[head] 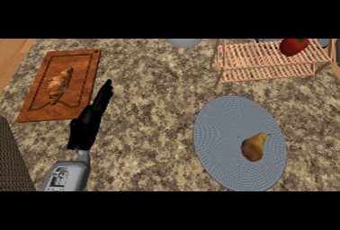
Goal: Pick the bell pepper from the placemat and place it in the tiered shelf
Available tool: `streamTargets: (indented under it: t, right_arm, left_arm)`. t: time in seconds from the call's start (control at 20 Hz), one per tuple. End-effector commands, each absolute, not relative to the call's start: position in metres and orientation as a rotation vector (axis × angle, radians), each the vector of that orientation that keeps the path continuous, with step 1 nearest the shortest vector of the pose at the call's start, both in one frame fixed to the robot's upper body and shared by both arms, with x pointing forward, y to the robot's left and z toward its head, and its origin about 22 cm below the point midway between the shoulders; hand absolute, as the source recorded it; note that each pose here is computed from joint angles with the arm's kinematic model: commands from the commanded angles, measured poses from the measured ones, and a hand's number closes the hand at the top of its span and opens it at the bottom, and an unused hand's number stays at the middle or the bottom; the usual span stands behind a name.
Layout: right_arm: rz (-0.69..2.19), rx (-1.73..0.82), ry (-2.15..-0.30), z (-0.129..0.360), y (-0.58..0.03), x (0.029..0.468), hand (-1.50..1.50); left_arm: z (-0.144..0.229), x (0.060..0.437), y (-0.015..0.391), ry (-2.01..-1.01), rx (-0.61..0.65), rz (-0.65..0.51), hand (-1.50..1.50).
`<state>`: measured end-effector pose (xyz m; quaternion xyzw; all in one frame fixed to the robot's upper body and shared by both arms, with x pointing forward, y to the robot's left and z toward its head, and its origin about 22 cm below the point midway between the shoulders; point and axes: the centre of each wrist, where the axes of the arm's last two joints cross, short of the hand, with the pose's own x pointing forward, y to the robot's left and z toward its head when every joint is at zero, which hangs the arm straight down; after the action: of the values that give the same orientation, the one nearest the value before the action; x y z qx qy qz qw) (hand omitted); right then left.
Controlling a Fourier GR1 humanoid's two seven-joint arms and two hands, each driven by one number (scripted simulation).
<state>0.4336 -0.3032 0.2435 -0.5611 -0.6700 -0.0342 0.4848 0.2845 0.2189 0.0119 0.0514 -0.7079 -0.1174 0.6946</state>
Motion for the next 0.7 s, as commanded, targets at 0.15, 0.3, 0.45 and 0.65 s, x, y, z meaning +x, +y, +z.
streamTargets:
  t: [0.15, 0.3, 0.45, 0.65]
  right_arm:
    - [-0.189, -1.213, -1.696, 0.249, -0.319, 0.431, -1.50]
    - [-0.122, -1.119, -1.756, 0.274, -0.312, 0.419, -1.50]
    - [-0.186, -1.120, -1.755, 0.287, -0.318, 0.422, -1.50]
    - [-0.392, -1.033, -1.824, 0.317, -0.328, 0.403, -1.50]
  left_arm:
    - [0.023, 0.294, 0.213, -1.571, 0.114, -0.262, 0.00]
    - [0.005, 0.285, 0.229, -1.566, 0.114, -0.262, 0.00]
    - [0.017, 0.289, 0.216, -1.588, 0.106, -0.244, 0.00]
    - [0.019, 0.287, 0.235, -1.576, 0.109, -0.268, 0.00]
